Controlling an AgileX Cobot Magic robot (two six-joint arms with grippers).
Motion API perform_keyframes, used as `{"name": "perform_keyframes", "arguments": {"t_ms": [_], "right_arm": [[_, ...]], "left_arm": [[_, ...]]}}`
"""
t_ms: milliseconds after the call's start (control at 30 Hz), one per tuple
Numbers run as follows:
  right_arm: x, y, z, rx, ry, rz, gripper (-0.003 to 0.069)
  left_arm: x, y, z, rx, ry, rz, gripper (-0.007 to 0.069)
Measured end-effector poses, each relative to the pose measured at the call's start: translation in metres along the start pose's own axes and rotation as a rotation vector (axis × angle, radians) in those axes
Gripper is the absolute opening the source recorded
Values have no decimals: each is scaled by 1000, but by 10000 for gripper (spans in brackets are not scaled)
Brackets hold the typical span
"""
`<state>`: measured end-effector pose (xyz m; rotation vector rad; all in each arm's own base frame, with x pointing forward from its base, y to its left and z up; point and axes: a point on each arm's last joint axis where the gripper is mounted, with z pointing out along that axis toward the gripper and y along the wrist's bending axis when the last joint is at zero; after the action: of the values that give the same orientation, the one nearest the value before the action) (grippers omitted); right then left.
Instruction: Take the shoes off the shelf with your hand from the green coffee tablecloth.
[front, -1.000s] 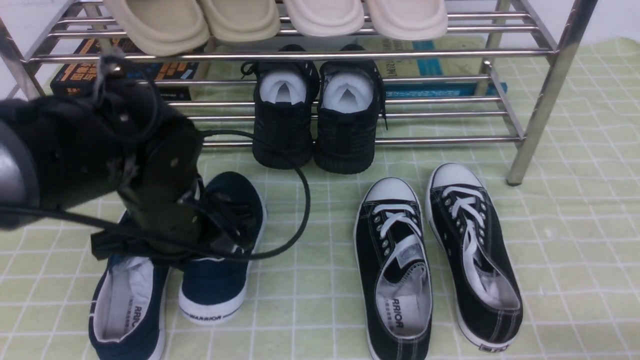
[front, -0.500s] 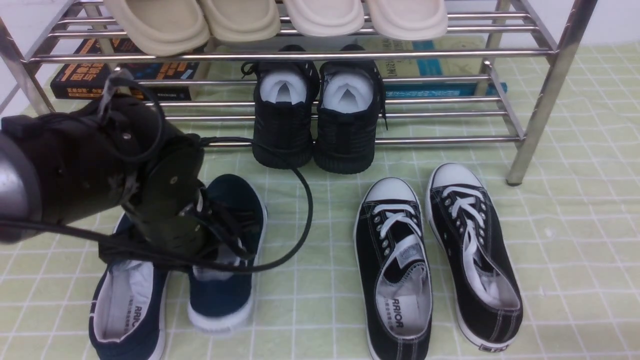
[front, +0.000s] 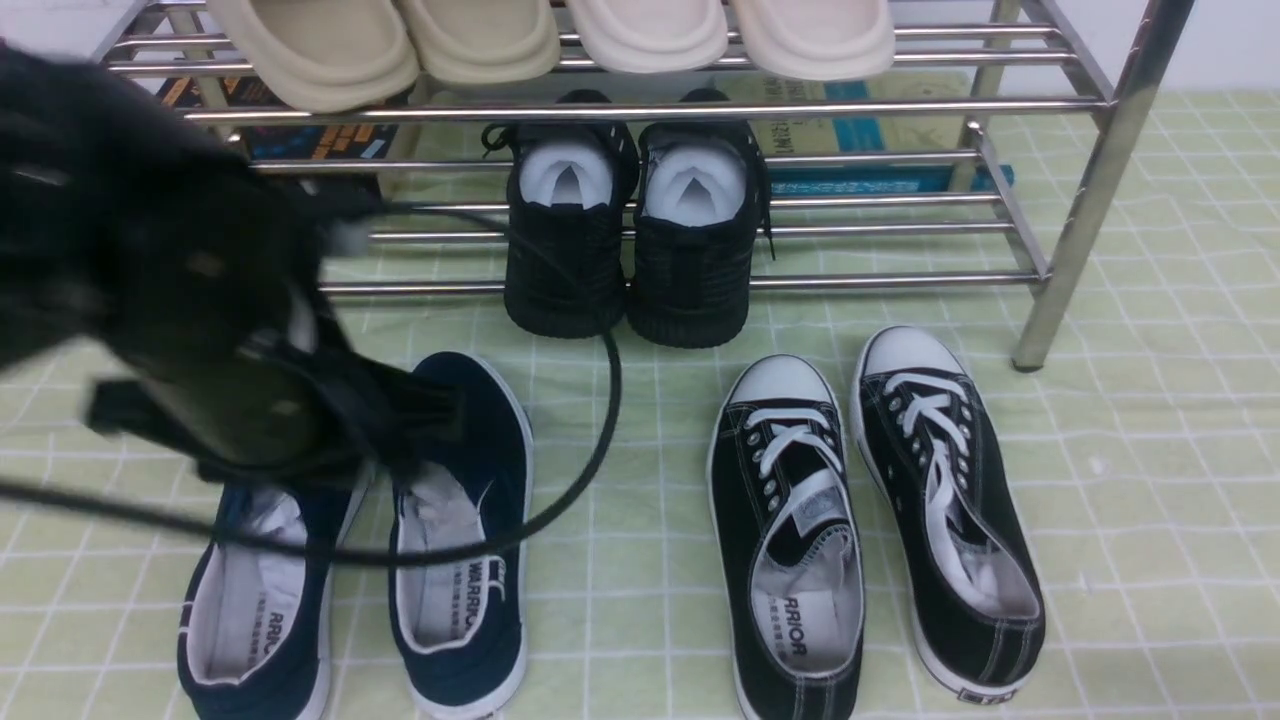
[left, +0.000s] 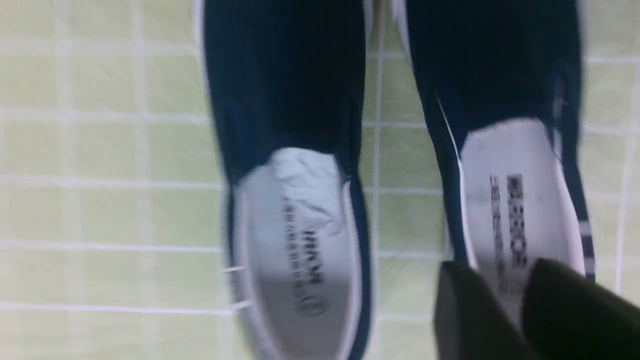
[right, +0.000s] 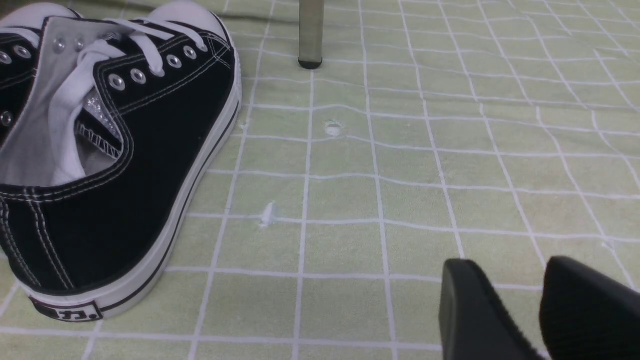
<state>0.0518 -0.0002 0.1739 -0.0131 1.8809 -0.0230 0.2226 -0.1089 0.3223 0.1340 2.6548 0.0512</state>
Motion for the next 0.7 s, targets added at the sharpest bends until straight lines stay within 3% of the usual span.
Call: {"name": "perform_keyframes", "arguments": {"t_ms": [100, 200, 333, 533, 700], "right_arm": [[0, 0, 0, 0, 0, 0, 237], [0, 0, 0, 0, 0, 0, 237], [0, 0, 0, 0, 0, 0, 237], [0, 0, 0, 0, 0, 0, 237], [0, 0, 0, 0, 0, 0, 237]], "left_arm": [[13, 12, -28, 21, -18, 87, 46], [40, 25, -56, 98, -57, 156, 1], [77, 36, -68, 205, -154, 162, 1], [134, 52, -55, 362, -629, 116, 1], [157, 54, -37, 439, -851, 98, 1]]}}
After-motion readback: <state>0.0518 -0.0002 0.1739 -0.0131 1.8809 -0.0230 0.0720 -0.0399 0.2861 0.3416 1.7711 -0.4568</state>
